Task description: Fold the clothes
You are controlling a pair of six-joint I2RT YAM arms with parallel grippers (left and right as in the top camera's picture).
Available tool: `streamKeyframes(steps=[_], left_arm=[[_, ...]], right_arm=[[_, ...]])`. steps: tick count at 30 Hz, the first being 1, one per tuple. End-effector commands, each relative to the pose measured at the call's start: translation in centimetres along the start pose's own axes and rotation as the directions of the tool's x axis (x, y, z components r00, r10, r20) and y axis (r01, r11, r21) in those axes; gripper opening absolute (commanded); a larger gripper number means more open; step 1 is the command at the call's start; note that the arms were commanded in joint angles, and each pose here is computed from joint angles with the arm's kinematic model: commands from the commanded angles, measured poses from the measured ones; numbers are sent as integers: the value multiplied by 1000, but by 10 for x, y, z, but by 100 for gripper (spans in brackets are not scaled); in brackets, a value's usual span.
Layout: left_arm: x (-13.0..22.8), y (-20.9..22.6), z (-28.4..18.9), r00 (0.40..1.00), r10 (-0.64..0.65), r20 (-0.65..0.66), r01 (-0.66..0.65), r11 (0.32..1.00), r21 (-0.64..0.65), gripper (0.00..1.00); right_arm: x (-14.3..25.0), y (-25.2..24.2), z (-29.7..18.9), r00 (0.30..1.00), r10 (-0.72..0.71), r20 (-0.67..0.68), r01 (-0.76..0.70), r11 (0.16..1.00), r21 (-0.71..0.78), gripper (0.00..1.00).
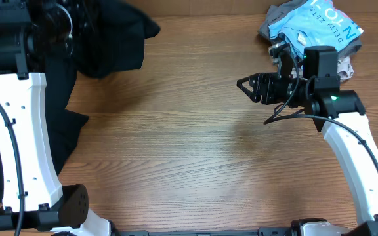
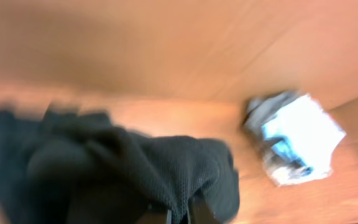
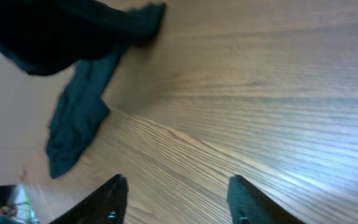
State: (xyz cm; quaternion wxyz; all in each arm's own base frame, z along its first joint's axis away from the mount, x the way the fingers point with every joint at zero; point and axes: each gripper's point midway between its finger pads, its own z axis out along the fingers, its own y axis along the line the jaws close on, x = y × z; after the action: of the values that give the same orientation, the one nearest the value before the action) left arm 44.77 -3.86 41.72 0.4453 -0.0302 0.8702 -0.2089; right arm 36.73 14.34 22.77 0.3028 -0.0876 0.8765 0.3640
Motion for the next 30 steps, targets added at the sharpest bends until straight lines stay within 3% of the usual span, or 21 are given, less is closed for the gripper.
streamKeyframes(steps=[1,5,12,16,26,30], left_arm=[[-38,-70,-45,989,-6,145,-32,965,258,4],[-74,-112,-73,966,-78,248,-44,892,450,4],[-110,-158,-108,922,-188,338,-69,779,623,4],[-108,-178,-114,920,-182,348,-103,744,660,4],[-97,-203,-112,933,-169,317,-108,709,697,4],[-95,-204,-112,936,-167,309,-105,706,700,4]], right_arm=[[-19,36,-22,995,-76,68,82,992,-94,61],[-20,50,-27,992,-94,79,105,983,-152,61],[-20,65,-29,990,-115,83,132,965,-229,61],[-23,70,-24,984,-149,100,167,964,-209,62],[-7,98,10,942,-327,81,335,935,-121,81],[-1,124,22,920,-381,93,392,905,-166,84]])
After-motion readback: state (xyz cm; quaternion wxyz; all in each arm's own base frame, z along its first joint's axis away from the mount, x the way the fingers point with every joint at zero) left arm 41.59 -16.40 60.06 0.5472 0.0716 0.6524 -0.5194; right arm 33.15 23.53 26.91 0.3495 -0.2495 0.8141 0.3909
